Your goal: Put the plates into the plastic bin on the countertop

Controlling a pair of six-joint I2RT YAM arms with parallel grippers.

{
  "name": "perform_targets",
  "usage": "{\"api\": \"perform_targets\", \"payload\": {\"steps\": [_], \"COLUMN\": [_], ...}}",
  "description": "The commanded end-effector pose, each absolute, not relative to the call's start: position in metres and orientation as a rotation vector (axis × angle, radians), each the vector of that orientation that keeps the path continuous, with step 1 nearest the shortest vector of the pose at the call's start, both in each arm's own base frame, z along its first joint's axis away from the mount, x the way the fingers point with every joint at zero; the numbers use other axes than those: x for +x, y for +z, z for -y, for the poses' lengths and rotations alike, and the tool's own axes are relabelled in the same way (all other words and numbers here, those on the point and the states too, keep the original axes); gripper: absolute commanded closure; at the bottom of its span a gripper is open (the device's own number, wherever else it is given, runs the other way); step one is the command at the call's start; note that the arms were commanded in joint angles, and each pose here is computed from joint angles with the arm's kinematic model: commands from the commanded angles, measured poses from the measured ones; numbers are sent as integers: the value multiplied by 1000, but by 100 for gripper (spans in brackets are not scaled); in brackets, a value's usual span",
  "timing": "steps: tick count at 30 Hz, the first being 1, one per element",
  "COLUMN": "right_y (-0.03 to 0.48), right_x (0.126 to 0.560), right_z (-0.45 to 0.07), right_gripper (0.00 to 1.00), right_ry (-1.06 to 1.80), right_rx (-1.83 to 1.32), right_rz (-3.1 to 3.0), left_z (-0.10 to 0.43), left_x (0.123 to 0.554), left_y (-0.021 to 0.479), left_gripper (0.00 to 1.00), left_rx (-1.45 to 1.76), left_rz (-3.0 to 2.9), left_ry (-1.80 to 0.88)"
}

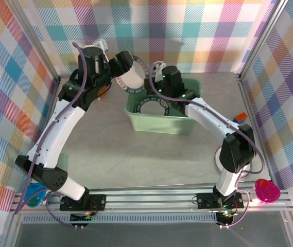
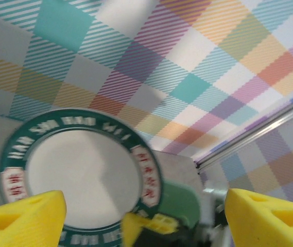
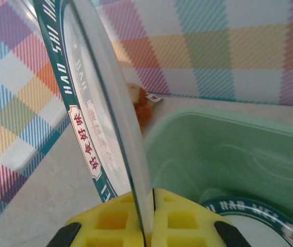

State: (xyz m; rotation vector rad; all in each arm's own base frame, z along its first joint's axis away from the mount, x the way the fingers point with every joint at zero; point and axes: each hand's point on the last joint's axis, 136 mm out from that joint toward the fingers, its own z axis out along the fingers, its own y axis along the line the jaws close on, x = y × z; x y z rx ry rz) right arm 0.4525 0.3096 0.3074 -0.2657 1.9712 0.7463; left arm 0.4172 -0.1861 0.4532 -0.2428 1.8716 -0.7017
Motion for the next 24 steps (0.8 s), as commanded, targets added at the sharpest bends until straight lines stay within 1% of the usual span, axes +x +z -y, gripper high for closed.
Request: {"api": "perform_targets", "payload": {"steps": [1,6,11,16,19,24], "right_y": [362,349,334,318,311,297], "right_x": [446,444,433,423,424,430], "right_z": [-272,-228,-195,-191,-190,-187], "right_gripper": [100,100,100,100,100,100], "right_ry": [878,968,889,934,948,1006], "right_rx": [-123,-48,6,19,3,45], "right_rz": [-1935,-2096,-2221,-2307,-2326,-2366], "left_z": [179,169,159,162,166,162], "left_x": [431,462,494,526,542,560], "left_y": [461,424,371,326,304,280], "left_gripper": [18,18,22,22,23,23], "left_rx": [-136,-125,-120,-102,-75,-73], "left_rz": [-1836,-1890,-1982,-1977,-1956,-1917], "left_ry": [-732,-808,-872,-919,-922,-868]}}
